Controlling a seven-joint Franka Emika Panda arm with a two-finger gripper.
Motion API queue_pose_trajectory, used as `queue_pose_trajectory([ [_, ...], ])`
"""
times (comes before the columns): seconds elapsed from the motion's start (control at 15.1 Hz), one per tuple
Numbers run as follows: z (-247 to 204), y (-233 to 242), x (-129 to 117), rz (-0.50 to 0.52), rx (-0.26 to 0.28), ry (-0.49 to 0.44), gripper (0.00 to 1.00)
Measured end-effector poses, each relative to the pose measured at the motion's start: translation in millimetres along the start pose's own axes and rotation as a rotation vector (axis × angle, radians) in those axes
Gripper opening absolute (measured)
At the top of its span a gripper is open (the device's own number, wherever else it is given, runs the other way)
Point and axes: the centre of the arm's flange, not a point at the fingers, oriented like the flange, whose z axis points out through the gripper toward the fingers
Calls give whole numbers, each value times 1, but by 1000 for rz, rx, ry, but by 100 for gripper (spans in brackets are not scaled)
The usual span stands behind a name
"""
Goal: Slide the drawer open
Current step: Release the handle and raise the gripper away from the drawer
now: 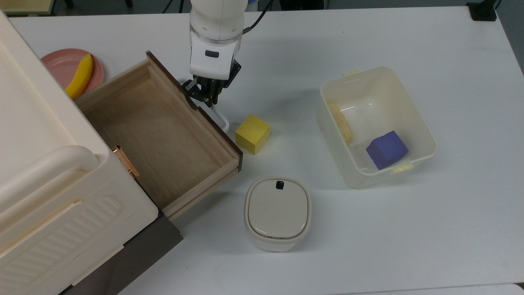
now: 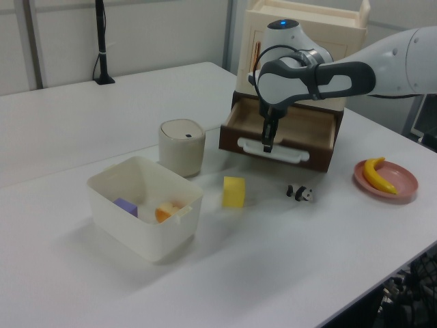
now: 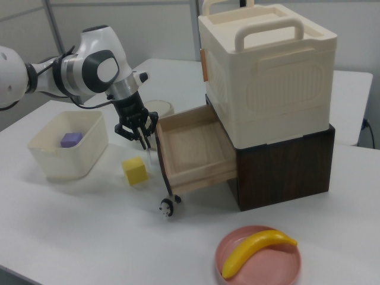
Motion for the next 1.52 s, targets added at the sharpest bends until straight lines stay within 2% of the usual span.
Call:
queue_pose_trajectory([
  [0.07, 0, 0, 0, 0, 0, 0, 13],
  [0.2, 0, 0, 0, -1, 0, 0, 28],
  [0.4, 0, -1, 1, 3, 0, 0, 28],
  [0.66, -4, -7, 2, 81, 18, -7, 31],
  [0.73, -8, -15, 6, 124, 38, -4, 33],
  [0.8, -14, -26, 11, 174, 53, -4, 41],
  [0.93, -31, -46, 14, 261, 70, -34, 62],
  [1.19, -73, -76, -2, 440, 84, -125, 100],
  [1.39, -98, -87, -12, 669, 62, -152, 100],
  [1.52, -109, -87, -20, 778, 50, -153, 100],
])
